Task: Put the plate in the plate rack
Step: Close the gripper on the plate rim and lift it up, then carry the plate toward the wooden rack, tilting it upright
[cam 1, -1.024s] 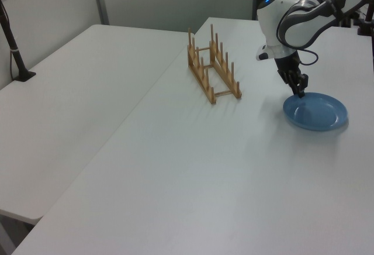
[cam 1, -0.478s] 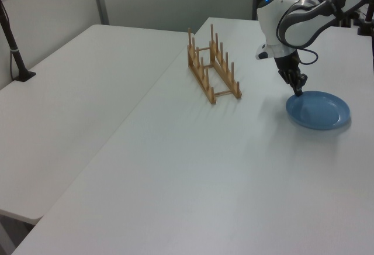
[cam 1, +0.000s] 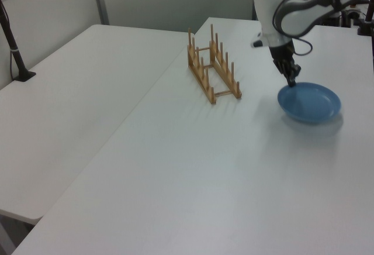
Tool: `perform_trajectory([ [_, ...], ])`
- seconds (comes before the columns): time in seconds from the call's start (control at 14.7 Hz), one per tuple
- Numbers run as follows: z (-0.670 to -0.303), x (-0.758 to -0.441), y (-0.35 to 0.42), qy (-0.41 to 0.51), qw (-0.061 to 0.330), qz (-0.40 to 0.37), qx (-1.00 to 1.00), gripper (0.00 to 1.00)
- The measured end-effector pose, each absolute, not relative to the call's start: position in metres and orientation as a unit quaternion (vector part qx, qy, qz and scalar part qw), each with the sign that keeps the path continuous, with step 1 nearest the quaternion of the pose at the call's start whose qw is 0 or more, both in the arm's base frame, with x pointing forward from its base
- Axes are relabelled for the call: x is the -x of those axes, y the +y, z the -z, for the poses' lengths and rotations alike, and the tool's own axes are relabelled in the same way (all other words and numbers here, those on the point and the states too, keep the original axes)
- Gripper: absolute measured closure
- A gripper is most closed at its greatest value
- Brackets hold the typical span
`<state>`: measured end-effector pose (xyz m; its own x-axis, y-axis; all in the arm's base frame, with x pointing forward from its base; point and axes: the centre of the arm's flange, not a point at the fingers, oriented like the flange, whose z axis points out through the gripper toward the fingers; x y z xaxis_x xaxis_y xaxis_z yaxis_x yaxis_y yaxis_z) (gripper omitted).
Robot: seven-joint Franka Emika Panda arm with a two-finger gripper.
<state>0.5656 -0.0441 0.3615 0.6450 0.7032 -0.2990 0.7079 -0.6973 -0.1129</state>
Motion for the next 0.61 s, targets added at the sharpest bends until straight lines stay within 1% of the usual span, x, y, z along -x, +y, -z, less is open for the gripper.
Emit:
perform_trajectory([
  [0.27,-0.438,-0.590,-0.028,0.362,0.015,0.114,-0.925,0.96],
  [0.34,-0.467,-0.598,-0.026,0.341,0.026,0.087,-0.936,0.96],
  [0.48,-0.499,-0.606,-0.024,0.305,0.040,0.054,-0.950,0.96],
  [0.61,-0.532,-0.617,-0.024,0.253,0.057,0.000,-0.966,0.96],
])
